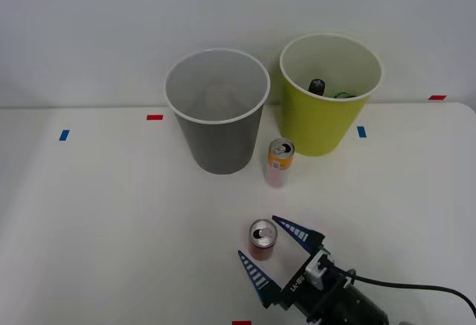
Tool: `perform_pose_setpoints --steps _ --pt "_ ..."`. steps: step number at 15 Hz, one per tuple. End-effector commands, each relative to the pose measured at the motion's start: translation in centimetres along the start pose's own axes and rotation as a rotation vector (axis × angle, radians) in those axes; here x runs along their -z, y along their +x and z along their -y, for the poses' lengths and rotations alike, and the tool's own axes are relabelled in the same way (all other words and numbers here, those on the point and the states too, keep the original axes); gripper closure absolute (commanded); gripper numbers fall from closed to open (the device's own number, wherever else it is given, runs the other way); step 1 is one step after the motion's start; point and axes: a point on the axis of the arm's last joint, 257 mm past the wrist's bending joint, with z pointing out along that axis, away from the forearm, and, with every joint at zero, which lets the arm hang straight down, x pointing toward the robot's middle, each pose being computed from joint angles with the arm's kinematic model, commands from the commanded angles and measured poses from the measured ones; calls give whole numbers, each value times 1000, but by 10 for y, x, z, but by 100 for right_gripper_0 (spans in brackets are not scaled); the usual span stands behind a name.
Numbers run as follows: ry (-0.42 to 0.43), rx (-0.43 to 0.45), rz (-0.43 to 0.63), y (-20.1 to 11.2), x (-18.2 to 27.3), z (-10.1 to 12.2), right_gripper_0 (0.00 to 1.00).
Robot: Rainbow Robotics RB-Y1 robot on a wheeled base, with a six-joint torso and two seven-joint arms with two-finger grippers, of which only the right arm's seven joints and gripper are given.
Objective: Put cans in the gray bin, plastic bottles in the light green bin
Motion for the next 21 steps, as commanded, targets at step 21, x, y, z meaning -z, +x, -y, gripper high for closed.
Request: perform_pose_setpoints --steps 21 --pt "-18 11 34 -7 20 0 13"
